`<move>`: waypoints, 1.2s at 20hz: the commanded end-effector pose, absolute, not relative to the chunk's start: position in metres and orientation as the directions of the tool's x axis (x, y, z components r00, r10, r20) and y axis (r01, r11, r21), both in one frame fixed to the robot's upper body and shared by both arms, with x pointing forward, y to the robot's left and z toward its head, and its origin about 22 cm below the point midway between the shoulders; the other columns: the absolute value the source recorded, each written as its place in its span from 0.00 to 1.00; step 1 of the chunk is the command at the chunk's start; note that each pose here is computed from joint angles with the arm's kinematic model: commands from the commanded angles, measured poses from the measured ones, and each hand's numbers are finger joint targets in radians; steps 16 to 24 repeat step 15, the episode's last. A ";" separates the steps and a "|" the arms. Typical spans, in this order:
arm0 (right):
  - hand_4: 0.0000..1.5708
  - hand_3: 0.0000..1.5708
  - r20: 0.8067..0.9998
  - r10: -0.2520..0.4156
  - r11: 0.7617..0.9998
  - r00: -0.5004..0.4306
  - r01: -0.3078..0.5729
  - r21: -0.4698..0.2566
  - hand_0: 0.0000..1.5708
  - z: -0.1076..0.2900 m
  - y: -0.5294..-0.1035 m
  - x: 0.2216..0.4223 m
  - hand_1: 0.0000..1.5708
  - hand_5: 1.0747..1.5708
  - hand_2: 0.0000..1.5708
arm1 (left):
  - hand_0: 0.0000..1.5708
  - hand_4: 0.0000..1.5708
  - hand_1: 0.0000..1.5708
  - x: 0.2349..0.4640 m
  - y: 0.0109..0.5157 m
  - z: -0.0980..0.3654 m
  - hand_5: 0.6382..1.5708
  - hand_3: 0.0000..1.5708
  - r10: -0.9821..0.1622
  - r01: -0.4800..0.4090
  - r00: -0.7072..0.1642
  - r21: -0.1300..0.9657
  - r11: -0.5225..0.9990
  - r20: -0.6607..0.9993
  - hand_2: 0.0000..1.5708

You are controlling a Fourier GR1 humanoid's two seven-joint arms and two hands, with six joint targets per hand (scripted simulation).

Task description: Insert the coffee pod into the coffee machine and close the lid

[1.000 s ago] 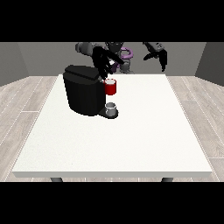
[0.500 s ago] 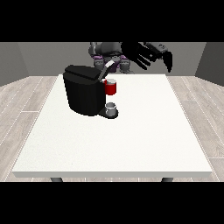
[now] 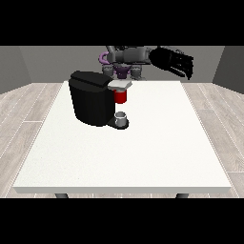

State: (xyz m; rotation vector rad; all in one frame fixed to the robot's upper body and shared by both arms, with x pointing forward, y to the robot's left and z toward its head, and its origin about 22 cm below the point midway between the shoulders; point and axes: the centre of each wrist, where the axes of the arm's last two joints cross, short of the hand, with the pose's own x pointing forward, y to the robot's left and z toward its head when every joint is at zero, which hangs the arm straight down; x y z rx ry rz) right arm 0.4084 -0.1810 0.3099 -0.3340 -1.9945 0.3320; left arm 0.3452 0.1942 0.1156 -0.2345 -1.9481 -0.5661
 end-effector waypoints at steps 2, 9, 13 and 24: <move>0.00 0.00 0.837 0.335 0.936 -0.433 0.052 -0.348 0.00 0.299 -0.191 0.424 0.00 1.00 0.00 | 0.00 0.17 0.00 0.334 0.193 0.117 1.00 0.00 -0.094 0.421 -0.393 0.270 0.866 0.915 0.00; 0.00 0.00 0.833 0.259 0.929 -0.488 -0.109 -0.353 0.00 0.252 -0.131 0.417 0.00 1.00 0.00 | 0.00 0.21 0.00 0.328 0.226 0.082 1.00 0.00 -0.087 0.366 -0.344 0.219 0.904 0.935 0.00; 0.12 0.00 0.832 0.194 0.914 -0.520 -0.213 -0.346 0.00 0.213 -0.089 0.401 0.00 1.00 0.00 | 0.00 0.17 0.00 0.322 0.230 0.055 1.00 0.00 -0.096 0.310 -0.288 0.187 0.932 0.953 0.00; 0.17 0.00 0.842 0.148 0.907 -0.519 -0.269 -0.325 0.00 0.195 -0.075 0.390 0.00 1.00 0.00 | 0.00 0.17 0.00 0.324 0.252 0.047 1.00 0.00 -0.110 0.258 -0.268 0.181 0.949 0.957 0.00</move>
